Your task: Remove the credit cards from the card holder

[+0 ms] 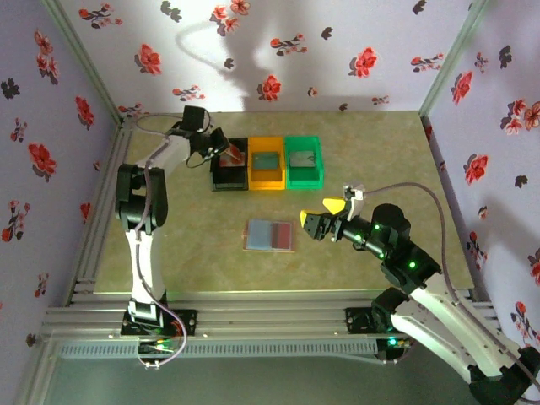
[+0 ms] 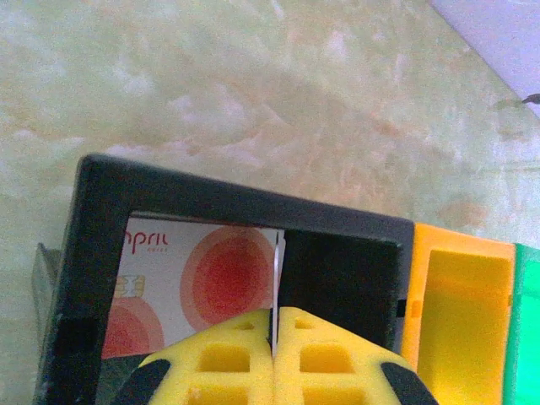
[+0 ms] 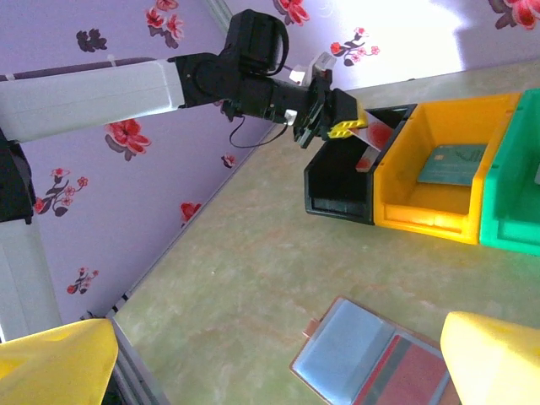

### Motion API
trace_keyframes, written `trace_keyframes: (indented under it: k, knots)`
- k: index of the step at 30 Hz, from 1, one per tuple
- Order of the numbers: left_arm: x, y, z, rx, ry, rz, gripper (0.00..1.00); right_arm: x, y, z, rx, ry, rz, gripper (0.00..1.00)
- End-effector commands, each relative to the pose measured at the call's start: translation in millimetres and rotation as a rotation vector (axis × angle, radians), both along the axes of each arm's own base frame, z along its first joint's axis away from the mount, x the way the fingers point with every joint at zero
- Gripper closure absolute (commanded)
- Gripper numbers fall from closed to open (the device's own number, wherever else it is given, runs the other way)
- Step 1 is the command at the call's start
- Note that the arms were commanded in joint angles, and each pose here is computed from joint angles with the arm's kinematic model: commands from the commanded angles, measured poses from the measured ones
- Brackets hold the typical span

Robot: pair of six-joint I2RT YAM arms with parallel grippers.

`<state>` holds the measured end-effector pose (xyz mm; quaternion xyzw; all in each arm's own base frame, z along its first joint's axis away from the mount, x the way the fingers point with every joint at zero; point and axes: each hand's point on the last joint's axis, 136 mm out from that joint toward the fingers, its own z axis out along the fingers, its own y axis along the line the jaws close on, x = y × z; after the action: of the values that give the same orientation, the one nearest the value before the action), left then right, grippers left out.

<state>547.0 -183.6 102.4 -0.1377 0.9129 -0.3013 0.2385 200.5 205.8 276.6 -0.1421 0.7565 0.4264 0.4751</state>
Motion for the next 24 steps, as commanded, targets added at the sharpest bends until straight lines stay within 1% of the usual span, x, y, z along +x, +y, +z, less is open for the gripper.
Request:
trace_keyframes:
  k: [1, 8, 13, 20, 22, 24]
  knots:
    - [8.7, 0.4, -2.6, -0.007, 0.004, 0.026, 1.00, -2.9, 1.3, 9.7, 0.023, -0.052, 0.025, 0.01]
    - [10.8, -4.3, -17.2, 0.000, 0.030, 0.020, 1.00, -6.2, 1.0, 10.2, 0.031, -0.056, 0.034, 0.01]
    - [10.8, -8.8, -19.9, 0.004, 0.034, 0.012, 1.00, -7.6, 2.5, 11.2, 0.038, -0.058, 0.046, 0.01]
    - [10.9, -14.6, -25.4, 0.031, 0.042, -0.004, 0.85, -9.4, 3.3, 10.2, 0.043, -0.052, 0.056, 0.01]
    - [11.1, -14.9, -27.0, 0.035, 0.045, 0.000, 0.82, -10.4, 3.5, 11.1, 0.046, -0.054, 0.060, 0.01]
    - [11.5, -14.9, -26.4, 0.039, 0.043, -0.001, 0.81, -11.2, 3.5, 11.2, 0.046, -0.055, 0.063, 0.01]
